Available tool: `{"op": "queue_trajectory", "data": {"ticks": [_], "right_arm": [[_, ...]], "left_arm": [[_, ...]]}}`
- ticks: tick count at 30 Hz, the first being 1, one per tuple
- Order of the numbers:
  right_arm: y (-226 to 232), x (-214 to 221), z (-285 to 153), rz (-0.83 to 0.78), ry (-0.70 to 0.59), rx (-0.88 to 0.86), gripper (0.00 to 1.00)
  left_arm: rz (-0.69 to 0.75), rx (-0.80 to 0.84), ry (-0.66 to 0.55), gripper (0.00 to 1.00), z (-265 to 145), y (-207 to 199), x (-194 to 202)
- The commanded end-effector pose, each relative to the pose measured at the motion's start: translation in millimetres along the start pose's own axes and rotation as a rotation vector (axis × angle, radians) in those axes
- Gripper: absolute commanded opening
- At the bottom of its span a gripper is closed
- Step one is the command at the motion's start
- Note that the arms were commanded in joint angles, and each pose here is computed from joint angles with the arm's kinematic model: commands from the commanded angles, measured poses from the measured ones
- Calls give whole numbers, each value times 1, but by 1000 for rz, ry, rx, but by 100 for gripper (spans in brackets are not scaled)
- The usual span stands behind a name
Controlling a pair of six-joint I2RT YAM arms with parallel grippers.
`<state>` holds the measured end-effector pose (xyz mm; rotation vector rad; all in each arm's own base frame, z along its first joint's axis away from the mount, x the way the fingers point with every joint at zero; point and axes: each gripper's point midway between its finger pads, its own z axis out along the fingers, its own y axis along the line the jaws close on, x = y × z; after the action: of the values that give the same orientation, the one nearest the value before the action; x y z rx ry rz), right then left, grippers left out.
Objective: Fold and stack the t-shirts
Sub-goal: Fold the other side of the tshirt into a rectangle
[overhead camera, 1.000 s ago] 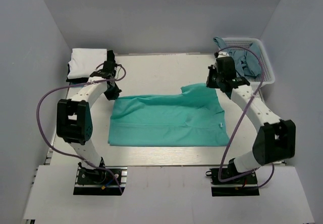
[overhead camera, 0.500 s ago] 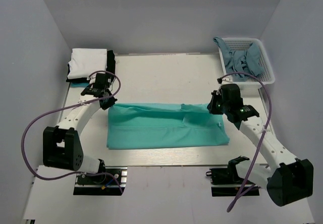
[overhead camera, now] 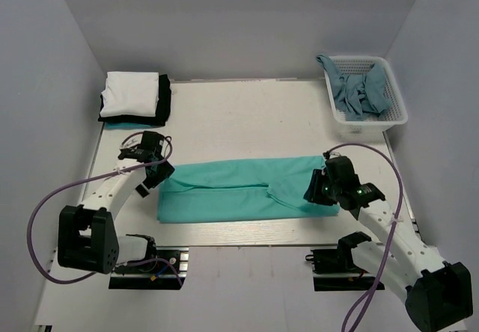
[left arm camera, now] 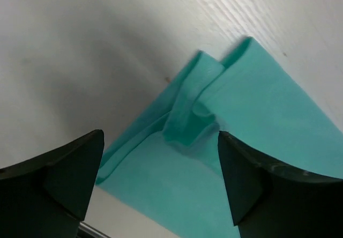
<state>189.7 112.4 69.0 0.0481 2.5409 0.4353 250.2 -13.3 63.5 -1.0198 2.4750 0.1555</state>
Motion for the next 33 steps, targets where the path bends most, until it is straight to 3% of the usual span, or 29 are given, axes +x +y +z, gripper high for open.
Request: {"op": "queue_trajectory", "data": {"ticks": [1,3,5,9,15,24,27,33], "right_arm": [[20,3,-23,56,-7,-88,51],[29,-11,-39,69,-48,-115,90],[30,-14,-40,65,-39,-111,90],[27,-35,-30,21,-48,-48,90],[38,-48,-4,103,-36,-62,90],[15,-13,29,178,86,43,90],[-4,-4,34,216,108,151,90],[-36,16,35,264,170,334,90]], "left_arm": [[-94,-102,-46,100,-31,25,-12],[-102,-95,-70,100,-47,24,-27],[-97,-34,-74,100,-59,12,-35],[1,240,-64,100,-71,-54,-51],[114,463,143,100,-58,-115,-10],[233,351,336,100,-18,-105,61],[255,198,357,100,-6,-67,73],[238,-103,286,100,-17,-2,57]]}}
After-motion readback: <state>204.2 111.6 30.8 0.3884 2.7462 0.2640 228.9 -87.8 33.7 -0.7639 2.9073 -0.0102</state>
